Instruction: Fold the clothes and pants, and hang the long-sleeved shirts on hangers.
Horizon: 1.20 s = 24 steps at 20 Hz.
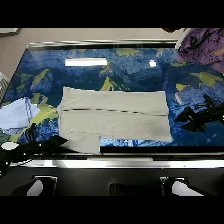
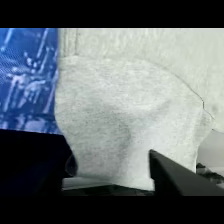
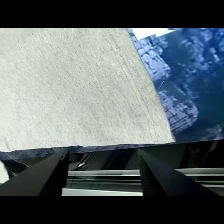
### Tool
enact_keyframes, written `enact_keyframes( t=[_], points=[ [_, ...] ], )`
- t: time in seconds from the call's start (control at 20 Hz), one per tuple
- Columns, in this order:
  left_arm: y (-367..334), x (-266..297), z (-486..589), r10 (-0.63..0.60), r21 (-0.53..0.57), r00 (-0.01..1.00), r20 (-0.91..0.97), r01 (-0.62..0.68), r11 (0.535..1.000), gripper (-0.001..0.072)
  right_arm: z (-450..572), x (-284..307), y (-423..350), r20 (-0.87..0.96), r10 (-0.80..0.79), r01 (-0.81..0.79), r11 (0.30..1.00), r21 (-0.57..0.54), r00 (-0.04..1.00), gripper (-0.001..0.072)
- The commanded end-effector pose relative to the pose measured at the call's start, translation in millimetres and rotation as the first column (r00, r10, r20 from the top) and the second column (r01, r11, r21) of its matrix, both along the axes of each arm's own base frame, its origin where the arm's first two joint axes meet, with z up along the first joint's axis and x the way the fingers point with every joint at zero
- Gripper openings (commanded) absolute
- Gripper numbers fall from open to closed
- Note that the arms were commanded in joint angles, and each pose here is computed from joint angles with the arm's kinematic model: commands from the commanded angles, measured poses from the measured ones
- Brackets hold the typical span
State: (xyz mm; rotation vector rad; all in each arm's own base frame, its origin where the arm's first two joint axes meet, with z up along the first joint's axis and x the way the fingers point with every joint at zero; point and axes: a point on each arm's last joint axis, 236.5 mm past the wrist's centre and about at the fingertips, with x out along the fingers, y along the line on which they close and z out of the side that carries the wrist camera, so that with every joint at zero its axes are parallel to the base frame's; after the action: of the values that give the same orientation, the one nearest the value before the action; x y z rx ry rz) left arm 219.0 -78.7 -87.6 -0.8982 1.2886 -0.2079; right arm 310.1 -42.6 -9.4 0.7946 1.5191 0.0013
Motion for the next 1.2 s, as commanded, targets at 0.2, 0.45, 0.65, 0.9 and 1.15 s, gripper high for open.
enact_keyframes(
  t=[0.2, 0.45, 0.65, 0.9, 1.15],
  points=[
    [-20, -9, 10, -0.055, -0.074, 0.998, -0.012, 0.054, 0.996, 0.0017, -5, -5, -10, -0.016, 0.012, -0.012, 0.999, -0.046, 1.0, 0.0484],
    [-21, -10, 10, -0.059, -0.077, 0.998, -0.014, 0.058, 0.995, 0.0016, -38, -30, -18, -0.151, 0.021, -0.031, 0.997, -0.065, 0.988, 0.0506],
    [-25, -15, 12, -0.076, -0.096, 0.997, -0.023, 0.073, 0.993, 0.0016, -68, -44, -6, -0.213, 0.037, -0.039, 0.999, -0.006, 0.976, 0.05],
    [-26, -16, 13, -0.079, -0.103, 0.997, -0.027, 0.075, 0.992, 0.0016, -82, -62, 10, -0.253, 0.046, -0.036, 0.998, 0.045, 0.966, 0.05],
    [-26, -16, 14, -0.074, -0.106, 0.997, -0.032, 0.071, 0.992, 0.0016, -94, -53, 20, -0.189, 0.021, -0.008, 0.998, 0.068, 0.982, 0.0481]
  ],
)
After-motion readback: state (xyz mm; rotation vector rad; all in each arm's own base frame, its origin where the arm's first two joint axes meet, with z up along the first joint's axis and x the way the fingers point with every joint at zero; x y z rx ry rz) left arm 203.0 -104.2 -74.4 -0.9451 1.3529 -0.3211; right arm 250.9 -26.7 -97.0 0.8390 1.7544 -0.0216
